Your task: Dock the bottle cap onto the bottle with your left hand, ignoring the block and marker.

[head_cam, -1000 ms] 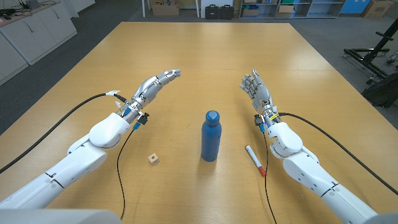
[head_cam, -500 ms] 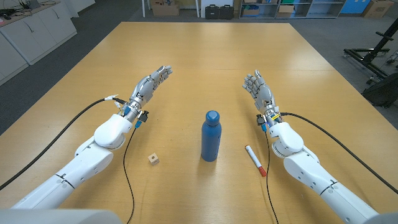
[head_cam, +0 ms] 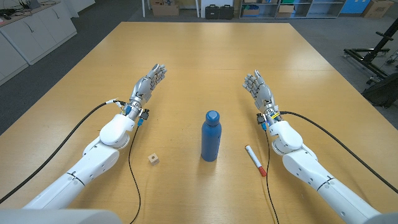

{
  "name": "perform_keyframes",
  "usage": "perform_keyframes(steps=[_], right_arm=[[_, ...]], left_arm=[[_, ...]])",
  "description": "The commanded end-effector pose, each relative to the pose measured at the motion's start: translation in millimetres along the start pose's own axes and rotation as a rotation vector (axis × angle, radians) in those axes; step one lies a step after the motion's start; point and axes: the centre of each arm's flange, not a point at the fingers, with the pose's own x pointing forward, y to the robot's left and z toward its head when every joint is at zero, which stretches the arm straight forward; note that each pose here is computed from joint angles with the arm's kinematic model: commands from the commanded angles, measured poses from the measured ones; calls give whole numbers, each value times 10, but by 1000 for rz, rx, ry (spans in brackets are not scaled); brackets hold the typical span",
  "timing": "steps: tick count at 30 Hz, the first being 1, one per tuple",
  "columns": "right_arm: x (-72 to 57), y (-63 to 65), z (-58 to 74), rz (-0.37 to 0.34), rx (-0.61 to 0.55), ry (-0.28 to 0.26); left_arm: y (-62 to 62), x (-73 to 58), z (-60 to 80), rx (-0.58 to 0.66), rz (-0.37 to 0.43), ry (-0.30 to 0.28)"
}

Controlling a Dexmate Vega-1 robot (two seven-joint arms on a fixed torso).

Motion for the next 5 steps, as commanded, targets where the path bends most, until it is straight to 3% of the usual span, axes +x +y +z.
perform_keyframes(steps=[1, 5], right_arm=[[125, -90, -69, -4, 8, 12], [150, -104, -94, -5, 12, 8]], left_arm=[[-36, 149, -166, -30, 14, 23], [-28, 160, -175, -29, 18, 24]])
